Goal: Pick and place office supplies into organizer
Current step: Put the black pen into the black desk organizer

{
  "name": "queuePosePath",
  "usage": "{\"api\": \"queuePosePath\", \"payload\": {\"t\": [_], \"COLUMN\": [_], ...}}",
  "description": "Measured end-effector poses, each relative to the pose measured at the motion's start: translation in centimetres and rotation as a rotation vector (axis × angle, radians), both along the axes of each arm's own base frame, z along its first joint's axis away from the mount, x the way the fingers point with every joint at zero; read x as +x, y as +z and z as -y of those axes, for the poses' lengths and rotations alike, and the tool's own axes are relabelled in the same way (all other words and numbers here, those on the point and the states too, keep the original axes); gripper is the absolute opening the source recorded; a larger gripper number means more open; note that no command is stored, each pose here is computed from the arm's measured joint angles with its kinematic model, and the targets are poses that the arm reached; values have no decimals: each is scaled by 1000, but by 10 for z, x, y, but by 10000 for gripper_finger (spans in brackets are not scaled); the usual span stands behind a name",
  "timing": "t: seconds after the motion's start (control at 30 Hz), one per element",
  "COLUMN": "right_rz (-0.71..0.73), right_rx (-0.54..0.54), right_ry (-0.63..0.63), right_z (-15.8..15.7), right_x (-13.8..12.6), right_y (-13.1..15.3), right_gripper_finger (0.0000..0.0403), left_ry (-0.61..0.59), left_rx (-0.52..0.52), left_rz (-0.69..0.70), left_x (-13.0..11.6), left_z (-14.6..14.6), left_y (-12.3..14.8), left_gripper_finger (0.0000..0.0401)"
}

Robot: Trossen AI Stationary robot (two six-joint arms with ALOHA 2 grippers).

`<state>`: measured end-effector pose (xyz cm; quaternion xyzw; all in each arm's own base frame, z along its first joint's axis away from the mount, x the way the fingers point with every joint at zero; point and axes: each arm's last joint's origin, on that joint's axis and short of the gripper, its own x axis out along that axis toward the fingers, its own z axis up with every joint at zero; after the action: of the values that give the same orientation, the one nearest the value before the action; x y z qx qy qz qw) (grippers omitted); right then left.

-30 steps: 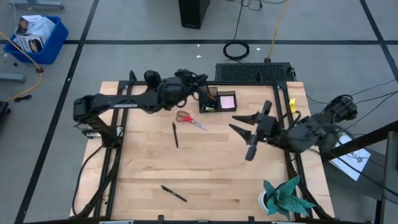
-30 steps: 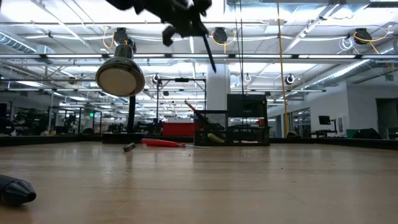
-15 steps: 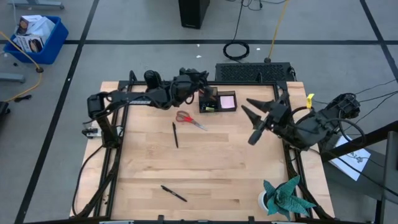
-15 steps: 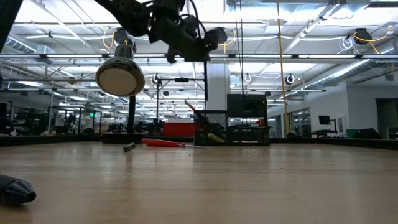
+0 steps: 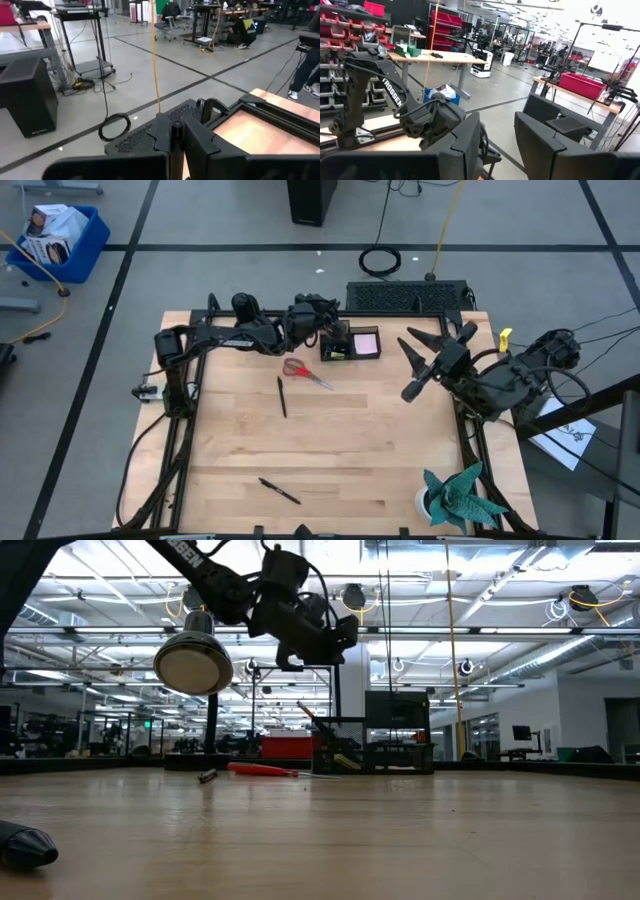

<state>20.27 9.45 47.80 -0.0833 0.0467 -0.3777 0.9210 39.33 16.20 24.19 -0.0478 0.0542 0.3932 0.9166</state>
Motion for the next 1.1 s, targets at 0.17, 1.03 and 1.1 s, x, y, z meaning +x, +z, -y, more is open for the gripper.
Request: {"api": "queuePosePath", "payload": {"t": [0.17, 1.03, 1.1], "right_rz": [-3, -3, -9], "right_rx": [0, 56, 78], "right_ry": [0, -10, 5], "right_z": [4, 12, 12], "right_x": [-7, -14, -12], "right_y": [2, -8, -16], "right_gripper_finger": [114, 114, 114], "left_ry": [-10, -208, -229], "left_rx": [-24, -26, -31], "left_rz": [-5, 449, 484], "left_x": [6, -12, -20], "left_z": [5, 53, 63], "left_y": [-10, 82, 97], "left_gripper_finger": [52, 81, 81]}}
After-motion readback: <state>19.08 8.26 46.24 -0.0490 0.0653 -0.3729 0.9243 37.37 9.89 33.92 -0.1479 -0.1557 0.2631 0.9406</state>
